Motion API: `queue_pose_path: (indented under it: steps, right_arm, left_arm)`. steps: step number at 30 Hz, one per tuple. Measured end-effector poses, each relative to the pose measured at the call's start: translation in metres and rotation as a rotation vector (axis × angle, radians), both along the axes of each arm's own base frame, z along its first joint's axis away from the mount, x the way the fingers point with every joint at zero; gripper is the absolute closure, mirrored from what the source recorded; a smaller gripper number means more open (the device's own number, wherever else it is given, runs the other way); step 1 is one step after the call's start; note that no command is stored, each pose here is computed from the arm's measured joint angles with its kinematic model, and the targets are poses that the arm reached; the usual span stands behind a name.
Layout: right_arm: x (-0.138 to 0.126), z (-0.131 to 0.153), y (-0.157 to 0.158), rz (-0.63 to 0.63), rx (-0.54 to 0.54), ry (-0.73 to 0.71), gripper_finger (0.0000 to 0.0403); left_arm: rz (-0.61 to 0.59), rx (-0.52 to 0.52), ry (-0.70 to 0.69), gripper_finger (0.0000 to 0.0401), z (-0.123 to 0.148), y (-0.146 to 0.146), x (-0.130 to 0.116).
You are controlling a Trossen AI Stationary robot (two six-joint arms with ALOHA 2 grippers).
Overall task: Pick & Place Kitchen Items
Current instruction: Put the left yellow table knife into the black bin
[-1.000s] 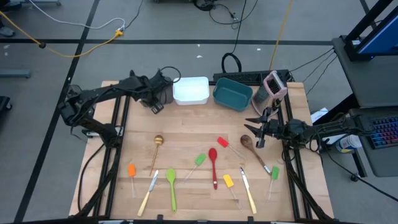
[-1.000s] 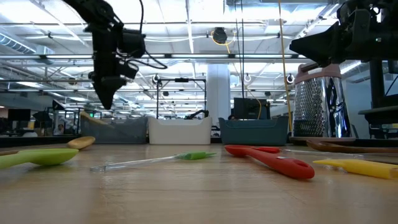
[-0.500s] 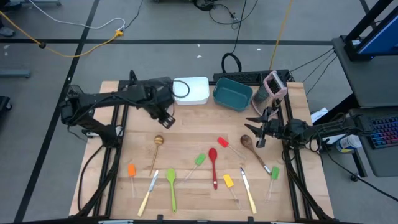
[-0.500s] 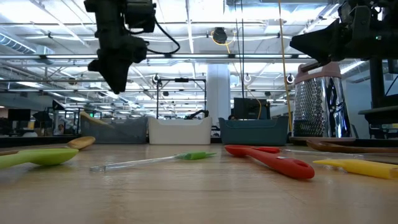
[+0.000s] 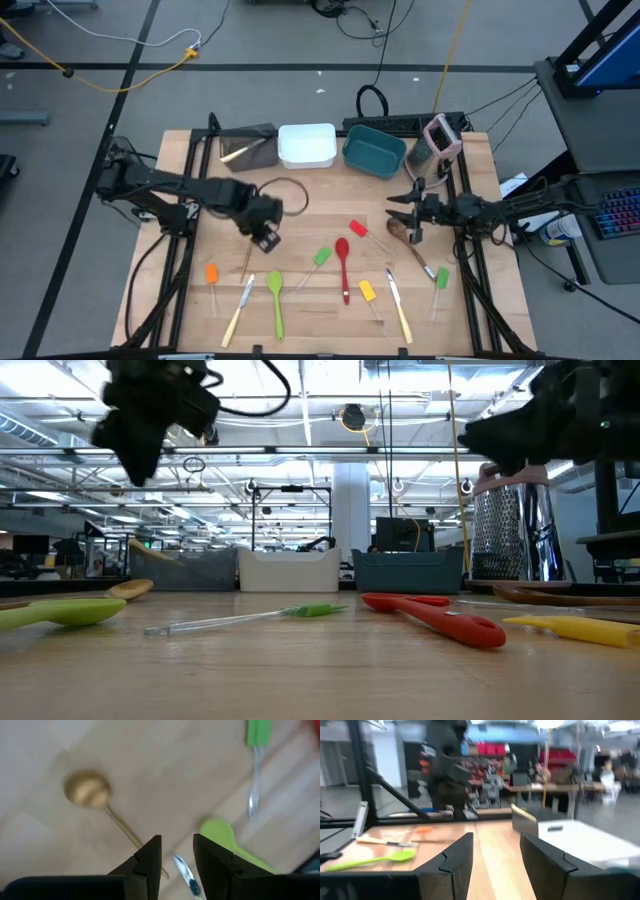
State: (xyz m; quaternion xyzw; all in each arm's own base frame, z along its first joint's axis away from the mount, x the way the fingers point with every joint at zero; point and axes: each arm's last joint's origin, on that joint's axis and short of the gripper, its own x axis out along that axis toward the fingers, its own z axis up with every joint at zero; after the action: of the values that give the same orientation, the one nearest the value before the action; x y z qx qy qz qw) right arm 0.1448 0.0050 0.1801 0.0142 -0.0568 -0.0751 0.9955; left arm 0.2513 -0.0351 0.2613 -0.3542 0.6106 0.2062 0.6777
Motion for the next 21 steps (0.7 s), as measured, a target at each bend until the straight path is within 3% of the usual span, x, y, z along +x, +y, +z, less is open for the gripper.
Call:
queue_pose_path:
  steps: [4,10,21]
  right_arm:
    - [0.008,0.002,-0.001,-0.06,0.025,0.008,0.0244]
    - [0.016,0.016,0.001,-0.024,0.031,-0.058,0.0245]
    - [0.061,0.045,0.004,-0.021,0.043,-0.001,0.0245]
  left_arm:
    - [-0.006,-0.02,0.02,0.0286,0.0,-0.032,-0.007]
    - [-0.011,-0.017,0.035,0.0286,0.0,-0.077,-0.023]
    - [0.087,0.037,0.018,0.0286,-0.002,-0.138,-0.062]
